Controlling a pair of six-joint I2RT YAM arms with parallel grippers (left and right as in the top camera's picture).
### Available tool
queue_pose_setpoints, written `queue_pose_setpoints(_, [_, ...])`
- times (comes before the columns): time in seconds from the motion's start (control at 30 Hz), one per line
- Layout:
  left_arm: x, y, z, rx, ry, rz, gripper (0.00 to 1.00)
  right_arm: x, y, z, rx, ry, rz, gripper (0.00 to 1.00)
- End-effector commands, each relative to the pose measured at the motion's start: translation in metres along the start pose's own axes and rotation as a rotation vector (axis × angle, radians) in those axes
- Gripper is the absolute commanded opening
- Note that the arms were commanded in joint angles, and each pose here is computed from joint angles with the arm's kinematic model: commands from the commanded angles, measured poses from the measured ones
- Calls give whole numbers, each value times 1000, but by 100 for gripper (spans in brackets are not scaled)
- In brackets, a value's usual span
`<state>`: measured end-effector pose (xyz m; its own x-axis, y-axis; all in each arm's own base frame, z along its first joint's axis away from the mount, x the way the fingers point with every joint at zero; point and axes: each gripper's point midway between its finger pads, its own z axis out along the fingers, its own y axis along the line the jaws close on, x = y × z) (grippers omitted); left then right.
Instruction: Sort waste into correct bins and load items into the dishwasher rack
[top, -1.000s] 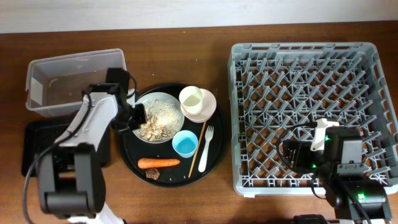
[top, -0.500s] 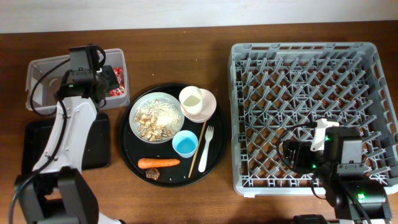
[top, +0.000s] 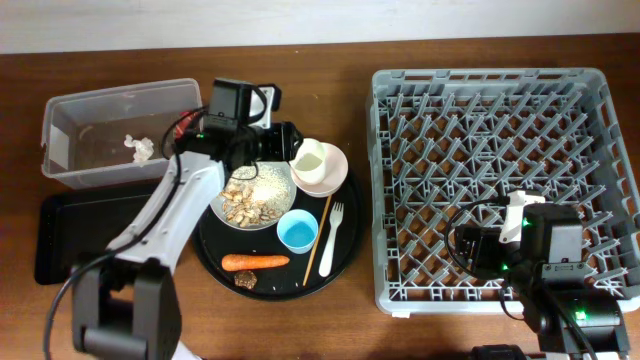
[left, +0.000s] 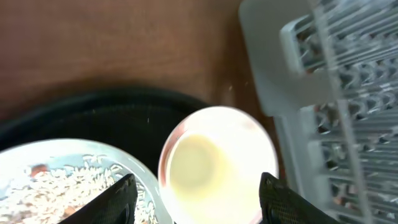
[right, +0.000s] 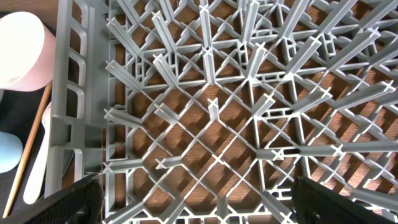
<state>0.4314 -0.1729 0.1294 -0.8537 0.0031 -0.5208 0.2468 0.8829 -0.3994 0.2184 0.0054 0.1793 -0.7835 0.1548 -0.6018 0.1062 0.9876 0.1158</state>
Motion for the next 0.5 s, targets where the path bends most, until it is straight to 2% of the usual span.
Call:
queue_pose_setpoints(0.0, [27, 12, 39, -4, 110, -42, 61, -5, -1, -4, 10, -18, -3, 99])
queue_pose_setpoints(0.03, [35, 17, 48, -10, 136, -51, 57, -5, -1, -4, 10, -18, -3, 99])
queue_pose_setpoints(0.1, [44, 19, 58, -13, 167, -56, 38, -5, -1, -4, 10, -17, -3, 98])
queue_pose_setpoints(0.13, [45, 19, 60, -9, 167, -55, 11, -4, -1, -4, 10, -17, -3, 99])
queue_pose_setpoints(0.17, [39, 17, 58, -6, 153, -49, 0, -5, -1, -4, 10, -17, -3, 99])
queue_pose_setpoints(0.33, [-4, -9, 17, 23, 37, -6, 1, -4, -1, -4, 10, -17, -3, 99])
queue_pose_setpoints(0.4, [-3, -44, -13, 172, 50, 1, 0, -3, -1, -4, 11, -13, -2, 99])
queue_pose_setpoints(0.43, [7, -87, -34, 421, 108, 2, 0, -8, -1, -3, 11, -26, 35, 99])
queue_pose_setpoints(0.47, [15, -112, -47, 597, 160, -4, 0, -24, 5, 2, -40, -65, 82, 99])
